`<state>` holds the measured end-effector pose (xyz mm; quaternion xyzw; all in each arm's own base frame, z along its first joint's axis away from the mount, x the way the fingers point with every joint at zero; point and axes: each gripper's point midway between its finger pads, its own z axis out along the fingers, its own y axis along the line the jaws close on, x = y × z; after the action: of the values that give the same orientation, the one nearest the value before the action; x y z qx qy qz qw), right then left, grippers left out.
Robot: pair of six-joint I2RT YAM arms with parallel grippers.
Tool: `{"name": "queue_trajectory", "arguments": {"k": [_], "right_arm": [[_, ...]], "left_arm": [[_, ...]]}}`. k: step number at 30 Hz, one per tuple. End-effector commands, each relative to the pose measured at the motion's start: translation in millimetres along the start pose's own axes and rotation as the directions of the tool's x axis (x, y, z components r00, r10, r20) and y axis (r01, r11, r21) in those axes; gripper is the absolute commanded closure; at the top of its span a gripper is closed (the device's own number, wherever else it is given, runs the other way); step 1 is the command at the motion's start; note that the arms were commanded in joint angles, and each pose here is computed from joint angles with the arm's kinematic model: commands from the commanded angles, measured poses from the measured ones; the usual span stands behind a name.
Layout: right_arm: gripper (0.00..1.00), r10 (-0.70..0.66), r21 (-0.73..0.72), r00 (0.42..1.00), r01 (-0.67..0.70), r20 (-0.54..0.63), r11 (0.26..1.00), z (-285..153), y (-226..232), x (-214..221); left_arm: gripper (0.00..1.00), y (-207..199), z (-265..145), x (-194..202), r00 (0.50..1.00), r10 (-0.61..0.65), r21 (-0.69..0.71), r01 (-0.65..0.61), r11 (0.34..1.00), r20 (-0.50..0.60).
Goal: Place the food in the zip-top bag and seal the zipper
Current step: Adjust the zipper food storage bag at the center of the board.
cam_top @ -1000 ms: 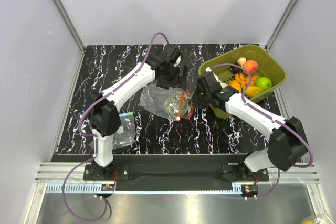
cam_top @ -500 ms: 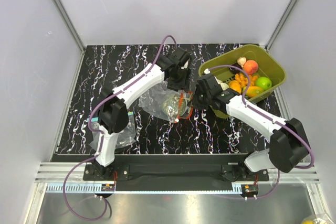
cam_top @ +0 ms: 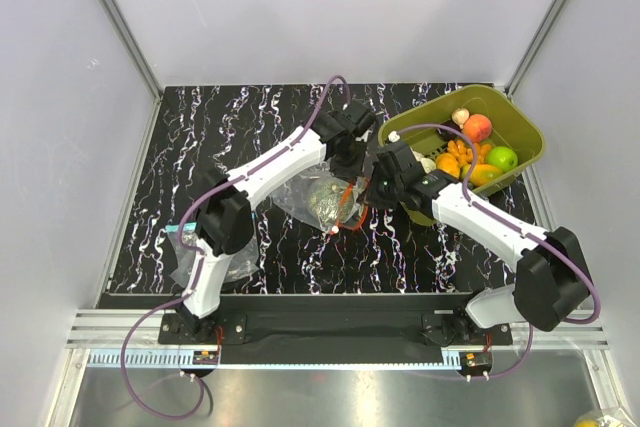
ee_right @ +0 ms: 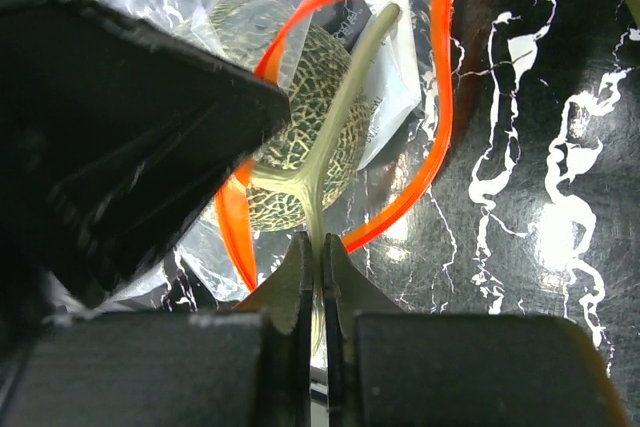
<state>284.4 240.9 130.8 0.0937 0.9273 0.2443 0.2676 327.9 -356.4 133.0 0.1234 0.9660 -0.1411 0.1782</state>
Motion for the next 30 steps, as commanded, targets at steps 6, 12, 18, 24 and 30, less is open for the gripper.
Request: {"name": "queue_trajectory", "arguments": {"k": [6, 12, 18, 24, 30], "right_arm": [[1.0, 0.004, -0.096, 0.997, 0.004, 0.082, 0.995, -11, 13, -12], [1.0, -0.027, -0.235, 0.983, 0.07, 0.183, 0.969, -32, 50, -39], [1.0, -0.008, -0.331, 0.965, 0.098, 0.263, 0.938, -59, 81, -64], [1.0, 0.0, -0.36, 0.958, 0.107, 0.285, 0.927, -68, 93, -74], [1.0, -0.01, -0.354, 0.946, 0.131, 0.325, 0.926, -74, 93, -84]], "left_arm": [[1.0, -27, -80, -48, 0.981, -0.006, 0.056, -0.005, 0.998, 0.196], [1.0, -53, -135, -53, 0.974, -0.098, 0.235, 0.048, 0.971, 0.205], [1.0, -76, -183, -48, 0.972, -0.154, 0.419, 0.068, 0.906, 0.175], [1.0, -88, -204, -28, 0.983, -0.146, 0.495, 0.074, 0.865, 0.108], [1.0, -90, -197, 6, 0.997, -0.08, 0.526, 0.061, 0.848, 0.013]]}}
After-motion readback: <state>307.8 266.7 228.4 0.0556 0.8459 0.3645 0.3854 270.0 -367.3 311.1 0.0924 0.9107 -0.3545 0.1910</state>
